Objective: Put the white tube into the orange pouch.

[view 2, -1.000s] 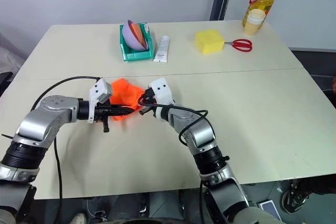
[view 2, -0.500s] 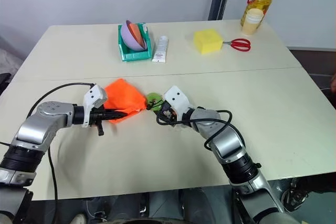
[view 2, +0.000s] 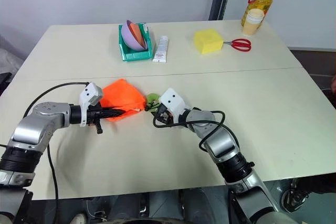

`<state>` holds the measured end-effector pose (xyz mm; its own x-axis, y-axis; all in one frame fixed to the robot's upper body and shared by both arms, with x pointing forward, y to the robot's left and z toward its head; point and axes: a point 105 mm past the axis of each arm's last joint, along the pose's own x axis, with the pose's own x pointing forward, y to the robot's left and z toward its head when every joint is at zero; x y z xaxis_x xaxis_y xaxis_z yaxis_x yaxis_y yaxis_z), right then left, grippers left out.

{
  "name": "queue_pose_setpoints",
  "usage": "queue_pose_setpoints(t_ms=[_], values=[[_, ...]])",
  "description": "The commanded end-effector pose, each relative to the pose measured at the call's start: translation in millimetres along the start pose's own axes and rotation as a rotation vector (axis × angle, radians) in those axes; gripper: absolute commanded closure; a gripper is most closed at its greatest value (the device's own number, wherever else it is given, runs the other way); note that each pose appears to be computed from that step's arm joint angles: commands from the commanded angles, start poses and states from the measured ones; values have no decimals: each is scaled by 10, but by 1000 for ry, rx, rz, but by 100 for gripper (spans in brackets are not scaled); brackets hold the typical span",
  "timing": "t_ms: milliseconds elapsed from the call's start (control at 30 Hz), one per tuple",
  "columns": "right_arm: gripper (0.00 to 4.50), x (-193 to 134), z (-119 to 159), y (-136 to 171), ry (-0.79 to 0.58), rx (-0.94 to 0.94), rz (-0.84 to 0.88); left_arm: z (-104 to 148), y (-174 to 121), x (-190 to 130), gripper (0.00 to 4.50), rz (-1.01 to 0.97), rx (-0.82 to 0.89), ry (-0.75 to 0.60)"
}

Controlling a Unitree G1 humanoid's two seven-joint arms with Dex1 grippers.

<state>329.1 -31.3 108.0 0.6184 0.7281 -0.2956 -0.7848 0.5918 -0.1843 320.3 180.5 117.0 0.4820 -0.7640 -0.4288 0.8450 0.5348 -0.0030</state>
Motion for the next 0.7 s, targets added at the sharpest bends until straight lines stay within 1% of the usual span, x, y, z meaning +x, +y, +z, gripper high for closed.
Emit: queue_pose_setpoints(t_ms=[33,167,267,367,433,567,667,700], values=[[177,-99,331,-180,-114,74,-48,73,-38,-135,450,-3,36,0],[177,-54,365,-259,-83,139,-59,-54,-100,-195,450,-17,40,51],[177,39,340,-249,-45,176,-55,-75,-134,-200,450,-20,42,52],[177,131,279,-210,3,174,-45,-56,-132,-188,450,-10,38,38],[177,231,187,-195,57,186,-53,-51,-144,-178,450,-6,37,31],[177,319,73,-238,114,215,-94,-51,-178,-179,450,-6,35,25],[252,327,48,-244,122,216,-100,-48,-198,-181,450,-7,32,22],[309,320,52,-240,119,222,-99,-47,-205,-181,450,-9,29,19]])
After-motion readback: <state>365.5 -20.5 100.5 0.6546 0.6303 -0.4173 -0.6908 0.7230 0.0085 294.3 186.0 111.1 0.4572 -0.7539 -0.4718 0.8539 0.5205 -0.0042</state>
